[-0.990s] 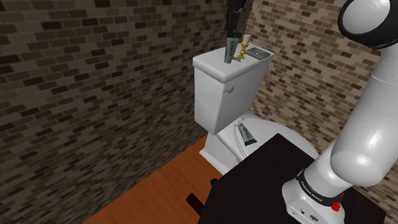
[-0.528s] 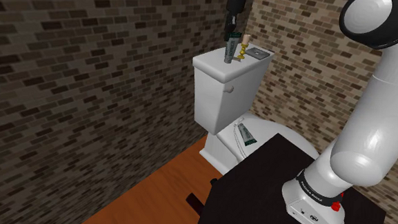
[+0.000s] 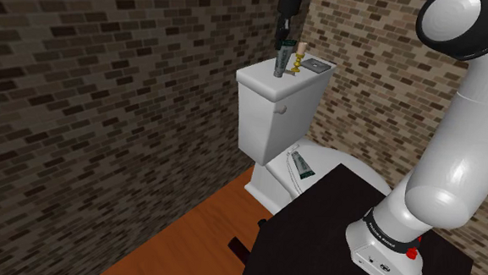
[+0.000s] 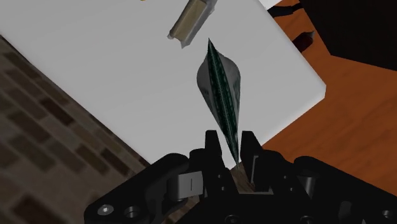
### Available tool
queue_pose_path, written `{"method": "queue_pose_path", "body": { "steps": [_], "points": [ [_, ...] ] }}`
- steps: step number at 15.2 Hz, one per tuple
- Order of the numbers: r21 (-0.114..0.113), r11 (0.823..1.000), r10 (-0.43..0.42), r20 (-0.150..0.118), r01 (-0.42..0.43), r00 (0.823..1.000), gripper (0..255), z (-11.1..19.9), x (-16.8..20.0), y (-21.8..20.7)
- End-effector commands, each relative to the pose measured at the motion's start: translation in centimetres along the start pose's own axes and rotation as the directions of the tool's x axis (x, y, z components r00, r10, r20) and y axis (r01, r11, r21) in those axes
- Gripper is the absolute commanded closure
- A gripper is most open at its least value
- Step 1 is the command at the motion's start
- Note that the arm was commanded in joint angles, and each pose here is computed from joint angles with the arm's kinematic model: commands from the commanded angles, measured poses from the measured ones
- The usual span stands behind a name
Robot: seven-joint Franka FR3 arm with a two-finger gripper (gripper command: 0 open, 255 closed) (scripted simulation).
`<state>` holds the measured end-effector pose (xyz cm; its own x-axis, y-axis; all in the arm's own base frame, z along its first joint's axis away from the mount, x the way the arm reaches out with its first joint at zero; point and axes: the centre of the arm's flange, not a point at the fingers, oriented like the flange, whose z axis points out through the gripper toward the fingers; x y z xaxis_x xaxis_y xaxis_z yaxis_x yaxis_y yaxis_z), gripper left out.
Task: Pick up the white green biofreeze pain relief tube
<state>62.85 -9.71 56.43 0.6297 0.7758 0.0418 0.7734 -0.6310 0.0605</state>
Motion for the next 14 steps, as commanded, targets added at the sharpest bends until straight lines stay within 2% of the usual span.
{"method": "queue_pose_path", "body": {
  "steps": [1, 14],
  "points": [
    [0.001, 1.000, 0.000, 0.001, 0.000, 1.000, 255, -0.8, 0.0, 0.1],
    [0.001, 1.000, 0.000, 0.001, 0.000, 1.000, 255, -7.6, 0.3, 0.5]
  ]
}}
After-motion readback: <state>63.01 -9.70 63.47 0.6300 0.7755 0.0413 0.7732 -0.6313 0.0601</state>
